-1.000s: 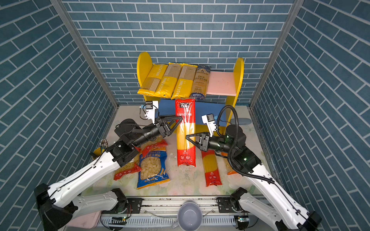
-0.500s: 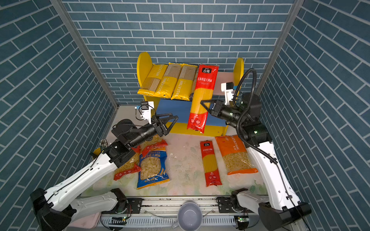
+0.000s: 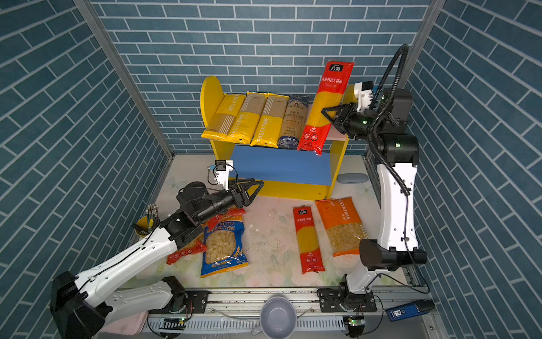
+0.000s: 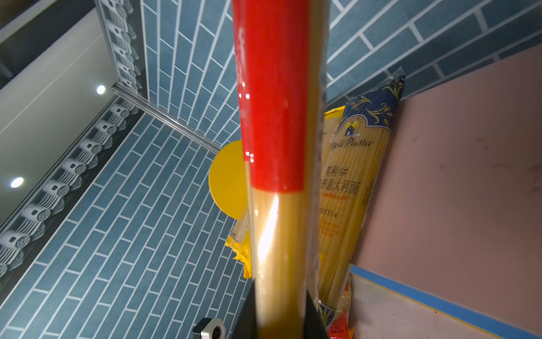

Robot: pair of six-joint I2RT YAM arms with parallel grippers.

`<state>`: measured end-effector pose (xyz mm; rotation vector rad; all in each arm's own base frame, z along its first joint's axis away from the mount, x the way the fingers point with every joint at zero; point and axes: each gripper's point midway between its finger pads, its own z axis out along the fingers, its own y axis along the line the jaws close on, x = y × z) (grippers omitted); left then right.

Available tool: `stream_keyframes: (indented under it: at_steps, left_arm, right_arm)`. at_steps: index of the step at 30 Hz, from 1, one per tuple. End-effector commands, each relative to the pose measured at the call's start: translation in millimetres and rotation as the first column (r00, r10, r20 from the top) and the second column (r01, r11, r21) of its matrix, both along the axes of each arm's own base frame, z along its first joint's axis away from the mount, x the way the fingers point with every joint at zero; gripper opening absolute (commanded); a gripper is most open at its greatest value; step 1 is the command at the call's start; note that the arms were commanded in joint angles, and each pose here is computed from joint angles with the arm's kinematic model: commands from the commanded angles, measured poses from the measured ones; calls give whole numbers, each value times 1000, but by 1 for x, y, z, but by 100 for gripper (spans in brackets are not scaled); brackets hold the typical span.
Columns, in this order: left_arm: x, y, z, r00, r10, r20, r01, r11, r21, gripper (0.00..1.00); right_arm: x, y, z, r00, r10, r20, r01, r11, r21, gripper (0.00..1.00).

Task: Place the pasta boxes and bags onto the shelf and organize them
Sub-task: 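Carry the red pack to the pink shelf with the right gripper while the left withdraws, then set the red pack upright beside the MoliPasta pack with the right gripper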

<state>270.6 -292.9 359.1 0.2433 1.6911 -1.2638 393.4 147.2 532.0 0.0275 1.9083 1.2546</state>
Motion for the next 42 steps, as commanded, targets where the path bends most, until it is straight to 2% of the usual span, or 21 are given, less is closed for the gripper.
stream_keyframes:
  at_steps: [1,14,22,30,34,39,42]
  left_arm:
    - [4,-1,-9,1000,11,-20,-11,1000,-16,77]
    - [8,-17,-37,995,-10,-94,9,1000,-16,76]
    - [9,-22,-46,994,-11,-113,10,1000,-9,76]
    - [10,-23,-50,993,-8,-116,8,1000,-4,76]
    - [11,-25,-49,993,-17,-118,15,1000,-14,76]
    - [10,-25,-48,992,-20,-121,18,1000,-20,76]
    - [8,-23,-49,993,-15,-121,13,1000,-17,76]
  right_arm:
    - [-4,1,22,990,35,133,-27,998,-63,0]
    - [54,-3,-29,999,-14,50,21,991,-130,0]
    - [68,15,-49,997,-20,68,34,976,-214,14]
    - [63,14,-40,990,-56,128,88,961,-260,20]
    - [71,9,-48,986,-115,122,147,942,-302,22]
    - [76,15,-61,987,-123,99,149,933,-327,33]
    - [71,11,-63,983,-150,103,178,912,-370,39]
